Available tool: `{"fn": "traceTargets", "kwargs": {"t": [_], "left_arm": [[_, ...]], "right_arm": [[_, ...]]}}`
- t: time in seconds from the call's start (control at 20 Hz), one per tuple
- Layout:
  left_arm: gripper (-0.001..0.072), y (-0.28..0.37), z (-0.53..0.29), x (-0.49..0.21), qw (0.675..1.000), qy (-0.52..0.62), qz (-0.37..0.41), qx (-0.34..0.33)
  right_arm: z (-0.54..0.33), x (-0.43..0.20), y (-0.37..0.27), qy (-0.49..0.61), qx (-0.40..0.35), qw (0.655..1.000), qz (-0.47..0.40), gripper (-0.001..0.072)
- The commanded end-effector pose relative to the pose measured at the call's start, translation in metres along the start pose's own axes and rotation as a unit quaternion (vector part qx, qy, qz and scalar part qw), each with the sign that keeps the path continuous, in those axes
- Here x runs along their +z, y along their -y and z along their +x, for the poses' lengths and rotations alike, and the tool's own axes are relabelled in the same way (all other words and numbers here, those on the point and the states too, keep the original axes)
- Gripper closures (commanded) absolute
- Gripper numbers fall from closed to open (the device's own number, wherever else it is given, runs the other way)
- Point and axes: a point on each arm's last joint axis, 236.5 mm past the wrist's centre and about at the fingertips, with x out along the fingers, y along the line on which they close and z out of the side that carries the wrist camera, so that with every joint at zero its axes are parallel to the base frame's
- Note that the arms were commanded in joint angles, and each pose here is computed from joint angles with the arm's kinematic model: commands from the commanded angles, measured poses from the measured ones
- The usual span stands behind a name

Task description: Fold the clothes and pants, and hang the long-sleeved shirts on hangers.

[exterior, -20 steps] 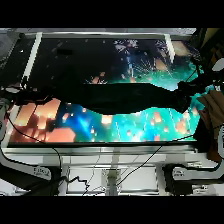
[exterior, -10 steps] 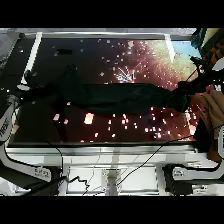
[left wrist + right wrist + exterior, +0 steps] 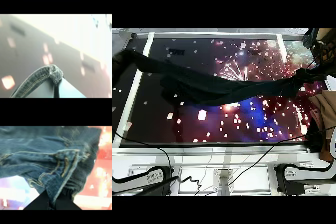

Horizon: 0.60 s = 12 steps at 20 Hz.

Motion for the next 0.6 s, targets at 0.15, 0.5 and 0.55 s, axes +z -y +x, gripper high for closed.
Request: {"fn": "traceTargets", "kwargs": {"t": [0.15, 0.5, 0.55], "left_arm": [[0.0680, 0.021, 0.013, 0.021, 0.995, 0.095, 0.012, 0.029], [0.0681, 0.090, 0.072, 0.006, 0.990, 0.137, 0.012, -0.002], [0.0681, 0.097, 0.079, 0.010, 0.990, 0.144, 0.011, -0.007]], "right_arm": [[-0.005, 0.009, 0.002, 0.018, -0.005, 1.000, -0.001, 0.0673], [-0.004, 0.003, 0.033, 0.003, -0.070, 0.998, -0.008, 0.0674], [-0.001, 0.007, 0.035, 0.013, -0.072, 0.997, -0.008, 0.0673]]}}
